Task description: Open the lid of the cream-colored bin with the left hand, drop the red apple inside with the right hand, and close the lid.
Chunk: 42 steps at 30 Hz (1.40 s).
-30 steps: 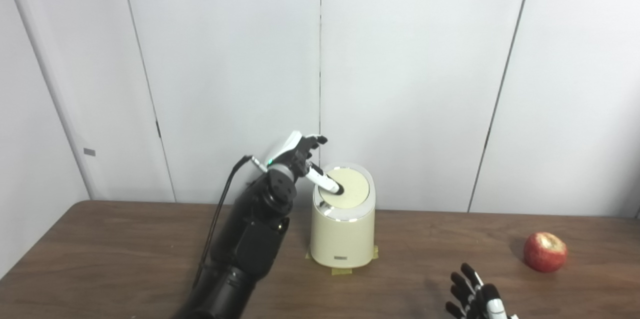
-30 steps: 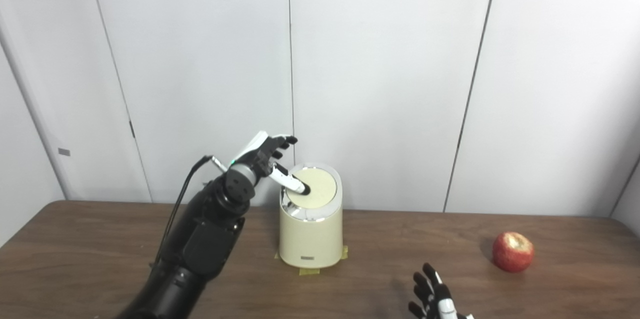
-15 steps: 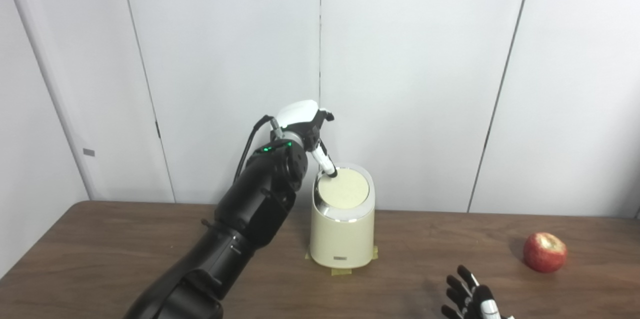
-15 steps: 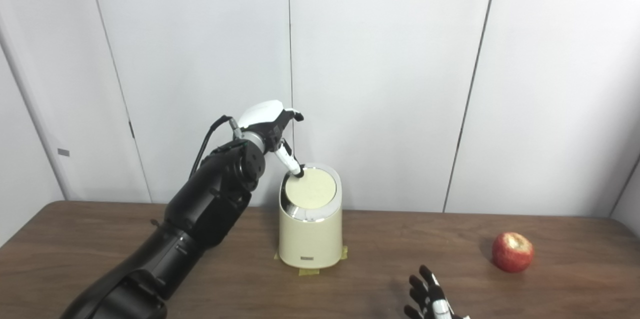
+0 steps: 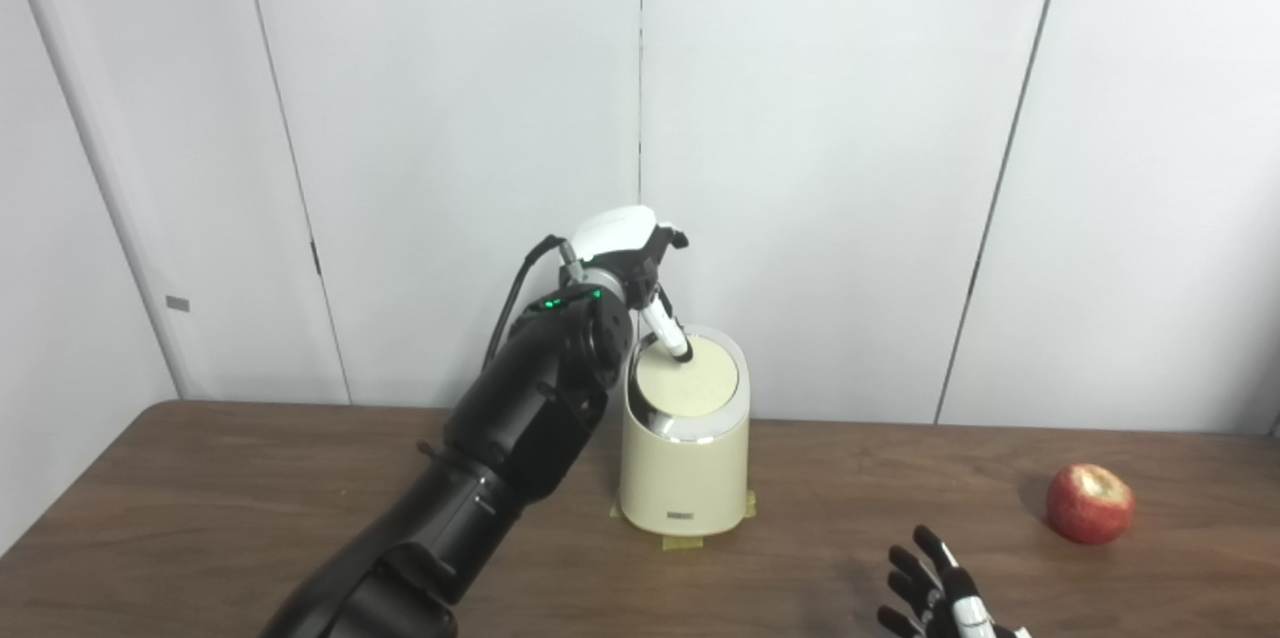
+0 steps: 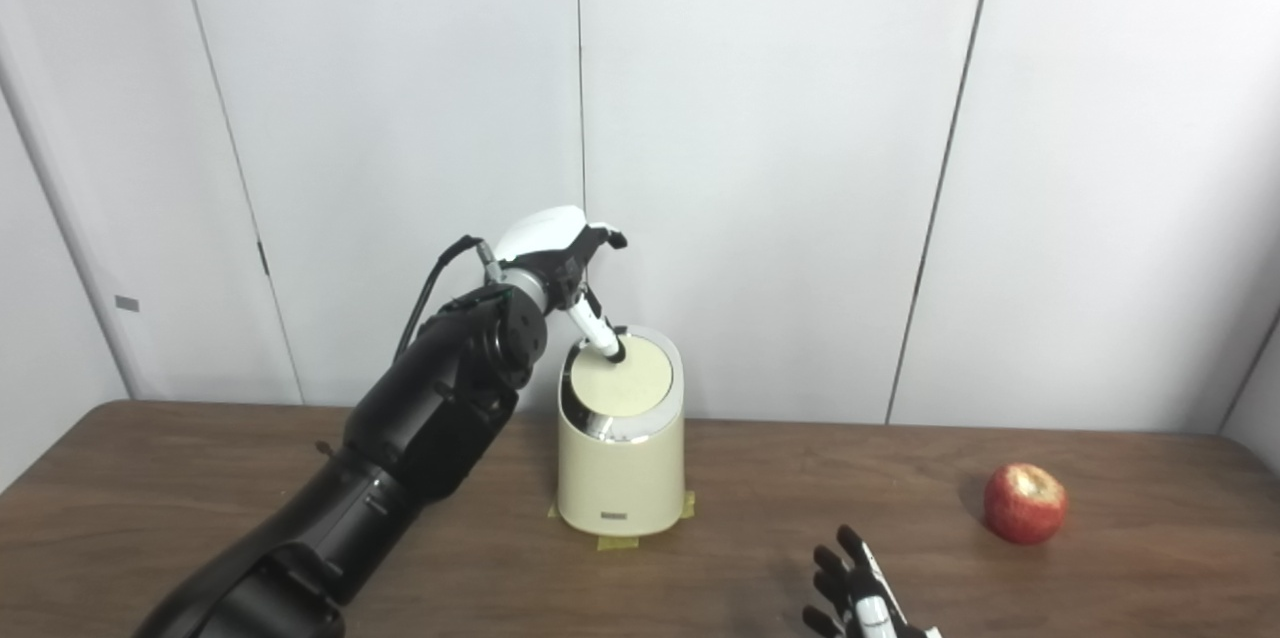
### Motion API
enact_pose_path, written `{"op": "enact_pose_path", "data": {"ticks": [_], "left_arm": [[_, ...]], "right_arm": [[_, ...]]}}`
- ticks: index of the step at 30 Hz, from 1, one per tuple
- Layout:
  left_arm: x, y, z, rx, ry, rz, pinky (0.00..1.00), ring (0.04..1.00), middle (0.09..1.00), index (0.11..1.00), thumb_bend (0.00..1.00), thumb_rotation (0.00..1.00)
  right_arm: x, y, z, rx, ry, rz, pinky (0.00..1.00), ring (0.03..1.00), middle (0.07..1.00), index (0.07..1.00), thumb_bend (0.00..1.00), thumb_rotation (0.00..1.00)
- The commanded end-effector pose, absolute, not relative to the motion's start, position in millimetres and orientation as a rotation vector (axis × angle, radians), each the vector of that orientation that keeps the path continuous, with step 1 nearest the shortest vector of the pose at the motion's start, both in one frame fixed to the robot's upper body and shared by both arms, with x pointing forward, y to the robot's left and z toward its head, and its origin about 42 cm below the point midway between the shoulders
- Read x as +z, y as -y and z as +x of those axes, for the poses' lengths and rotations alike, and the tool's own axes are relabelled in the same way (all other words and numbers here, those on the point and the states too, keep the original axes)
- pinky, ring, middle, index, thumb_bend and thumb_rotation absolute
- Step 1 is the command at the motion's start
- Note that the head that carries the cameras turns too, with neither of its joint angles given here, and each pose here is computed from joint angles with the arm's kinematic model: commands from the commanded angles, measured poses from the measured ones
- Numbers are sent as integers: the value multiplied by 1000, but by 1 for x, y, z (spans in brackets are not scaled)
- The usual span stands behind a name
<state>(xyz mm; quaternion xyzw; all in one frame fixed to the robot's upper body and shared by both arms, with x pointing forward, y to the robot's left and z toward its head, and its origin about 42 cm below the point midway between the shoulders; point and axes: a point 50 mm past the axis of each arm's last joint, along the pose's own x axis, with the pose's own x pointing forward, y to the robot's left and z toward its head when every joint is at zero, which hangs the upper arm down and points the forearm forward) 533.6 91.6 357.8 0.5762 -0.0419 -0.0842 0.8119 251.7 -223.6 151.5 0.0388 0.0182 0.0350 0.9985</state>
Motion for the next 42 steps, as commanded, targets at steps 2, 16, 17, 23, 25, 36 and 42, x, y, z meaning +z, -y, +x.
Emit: {"op": "enact_pose_path", "data": {"ticks": [2,16,17,23,25,36,42], "left_arm": [[397,-86,531,-133,191,1252,847,936,950,894,883,0],[376,-86,524,-131,243,1442,931,931,925,897,879,0],[375,-86,524,-133,246,1445,939,933,925,897,878,0],[370,-85,524,-147,243,1456,950,963,936,895,880,0],[370,-84,523,-157,244,1456,924,956,931,887,878,0],[359,-72,519,-195,248,1469,897,908,901,880,891,6],[349,-64,517,-226,247,1510,909,914,899,882,910,2]], "right_arm": [[167,220,256,79,22,85,887,951,940,974,536,912],[171,219,255,72,16,69,865,939,931,959,535,893],[171,219,255,72,15,68,864,939,931,959,534,893],[173,219,256,75,11,71,869,943,935,964,518,898],[173,218,256,75,11,72,867,941,934,963,517,898],[176,216,255,69,14,76,872,942,932,959,496,891],[177,215,255,61,12,77,873,942,934,964,497,890]]}}
